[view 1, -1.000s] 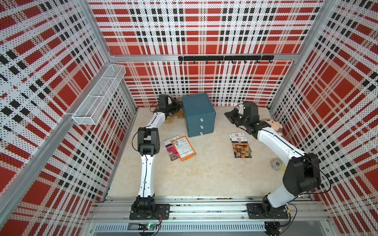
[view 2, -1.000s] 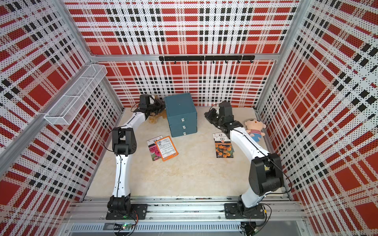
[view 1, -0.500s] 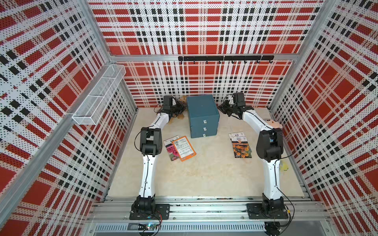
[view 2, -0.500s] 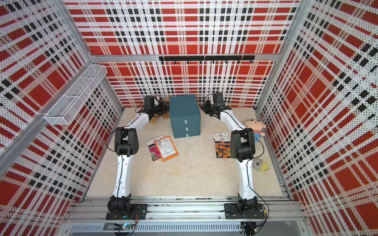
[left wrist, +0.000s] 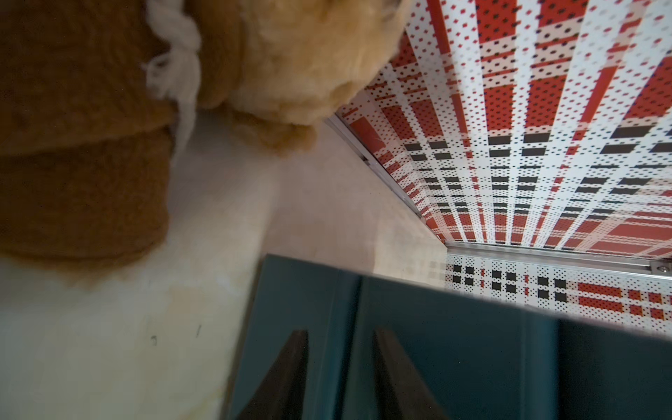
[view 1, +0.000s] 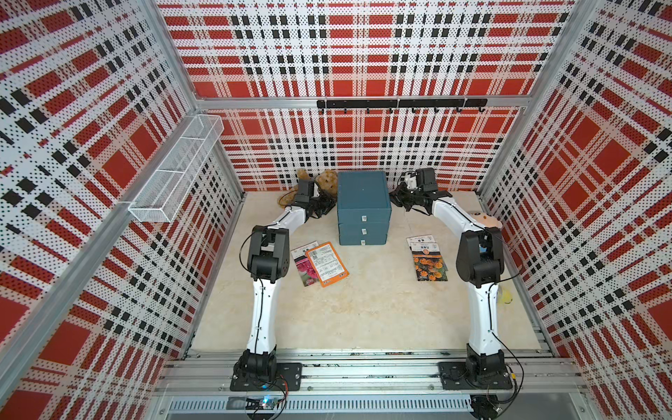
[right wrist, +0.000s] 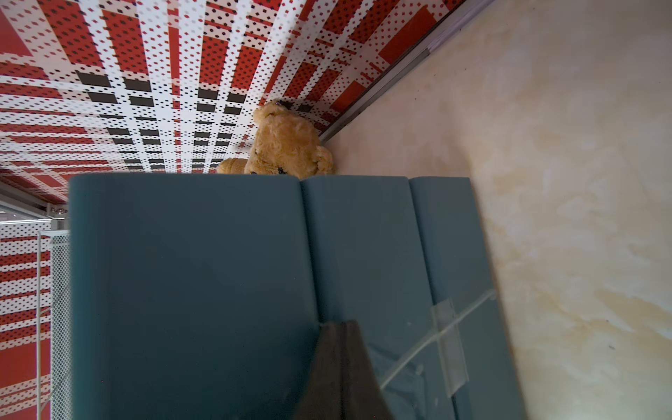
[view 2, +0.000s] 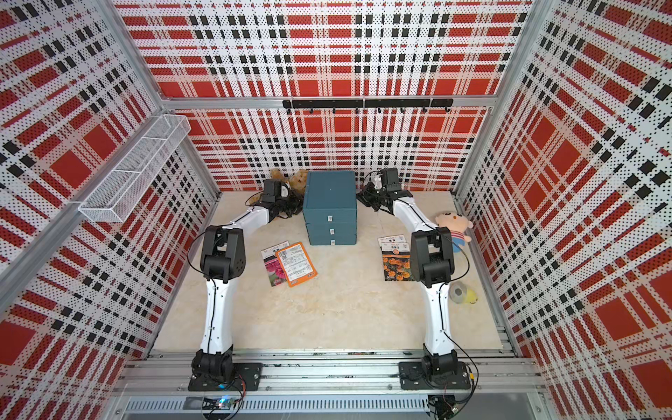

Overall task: Take the seed bags out of the drawer
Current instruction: Move the storage box to the center of the board.

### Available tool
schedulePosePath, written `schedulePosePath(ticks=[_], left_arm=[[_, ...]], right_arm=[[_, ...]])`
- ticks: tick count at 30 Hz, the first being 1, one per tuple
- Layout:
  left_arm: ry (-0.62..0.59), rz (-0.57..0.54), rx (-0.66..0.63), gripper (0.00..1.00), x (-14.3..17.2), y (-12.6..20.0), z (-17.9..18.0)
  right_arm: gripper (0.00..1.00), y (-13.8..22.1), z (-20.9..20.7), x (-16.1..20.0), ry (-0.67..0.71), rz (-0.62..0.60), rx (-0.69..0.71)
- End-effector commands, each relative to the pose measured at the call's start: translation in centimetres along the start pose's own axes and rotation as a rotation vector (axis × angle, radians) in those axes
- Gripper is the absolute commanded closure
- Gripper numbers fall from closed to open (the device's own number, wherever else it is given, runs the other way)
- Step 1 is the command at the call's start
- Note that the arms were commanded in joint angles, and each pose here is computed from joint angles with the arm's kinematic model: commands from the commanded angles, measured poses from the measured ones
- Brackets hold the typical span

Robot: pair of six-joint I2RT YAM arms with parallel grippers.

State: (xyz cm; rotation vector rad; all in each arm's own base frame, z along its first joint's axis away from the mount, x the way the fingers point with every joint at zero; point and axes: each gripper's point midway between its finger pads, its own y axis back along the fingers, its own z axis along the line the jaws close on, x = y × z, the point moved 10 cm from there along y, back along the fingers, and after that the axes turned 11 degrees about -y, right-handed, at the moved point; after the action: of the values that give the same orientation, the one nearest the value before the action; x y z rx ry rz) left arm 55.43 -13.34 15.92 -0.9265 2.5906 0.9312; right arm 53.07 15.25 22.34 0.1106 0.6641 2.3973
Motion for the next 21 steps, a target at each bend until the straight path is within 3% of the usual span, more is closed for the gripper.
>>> schedulePosePath(ticks=[1,8,21], left_arm=[[-0.075,0.028,0.090,0.65,1.8,1.5,-5.2],[-0.080,0.096,0.074,0.66,6.4,2.4,-7.0],[-0.075,0.148,0.024,0.67,13.2,7.6,-8.6]], right_arm=[[1.00,0.8,1.8,2.3,0.040,0.078,-0.052],[1.00,2.0,1.6,4.6,0.063,0.100,-0.028],[1.00,5.1,-1.4,8.0,0.078,0.127,0.039]])
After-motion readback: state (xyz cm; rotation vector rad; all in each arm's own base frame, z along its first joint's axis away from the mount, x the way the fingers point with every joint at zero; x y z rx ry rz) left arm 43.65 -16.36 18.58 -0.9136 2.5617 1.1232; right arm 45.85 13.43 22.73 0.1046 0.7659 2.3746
